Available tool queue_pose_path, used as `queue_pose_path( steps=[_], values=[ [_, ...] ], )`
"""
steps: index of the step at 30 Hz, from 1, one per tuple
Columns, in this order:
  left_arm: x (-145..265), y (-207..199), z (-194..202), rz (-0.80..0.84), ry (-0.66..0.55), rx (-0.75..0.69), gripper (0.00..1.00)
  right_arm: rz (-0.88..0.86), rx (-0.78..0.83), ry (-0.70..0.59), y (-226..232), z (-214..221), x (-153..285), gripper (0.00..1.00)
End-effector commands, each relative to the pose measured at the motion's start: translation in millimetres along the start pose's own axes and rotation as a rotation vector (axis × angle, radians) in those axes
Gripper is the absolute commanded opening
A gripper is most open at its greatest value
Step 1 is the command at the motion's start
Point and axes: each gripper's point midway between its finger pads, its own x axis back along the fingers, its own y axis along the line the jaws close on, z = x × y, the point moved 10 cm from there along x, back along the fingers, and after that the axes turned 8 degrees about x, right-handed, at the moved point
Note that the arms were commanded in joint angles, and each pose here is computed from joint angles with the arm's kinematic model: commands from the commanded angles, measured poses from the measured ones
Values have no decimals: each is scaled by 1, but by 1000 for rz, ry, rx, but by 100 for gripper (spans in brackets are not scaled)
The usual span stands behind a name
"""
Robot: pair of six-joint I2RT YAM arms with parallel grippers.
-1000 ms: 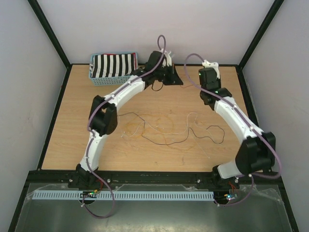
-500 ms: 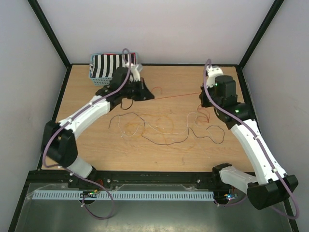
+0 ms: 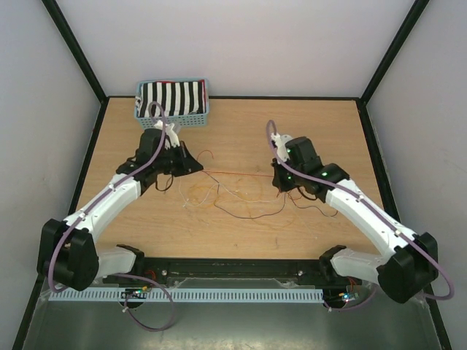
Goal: Zip-tie the wires
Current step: Straighten the cable at the center of the board.
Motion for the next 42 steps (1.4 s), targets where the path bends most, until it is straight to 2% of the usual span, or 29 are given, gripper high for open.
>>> queue_pose_path(
  steps=[1,11,16,20,27,30,38,42],
  values=[
    [3,28,0,-130,-50,23,0,73,-17,85,6,16,-21,2],
    [8,79,9,-296,-82,145,0,10,-43,134,26,25,-63,20],
    [1,100,15,-364,-49,176,0,-18,-65,171,31,37,-82,28],
    [-6,111,17,-388,-36,189,0,-39,-57,169,32,35,-85,48],
    [-22,121,25,-358,23,219,1,102,-6,-1,19,10,-43,85],
    [-25,125,30,-350,39,229,15,197,2,-23,10,10,-23,91],
    [-19,123,28,-356,14,200,66,334,-133,24,-11,38,10,90],
    [-9,118,19,-372,-32,169,83,362,-220,7,-14,51,19,86]
  ],
)
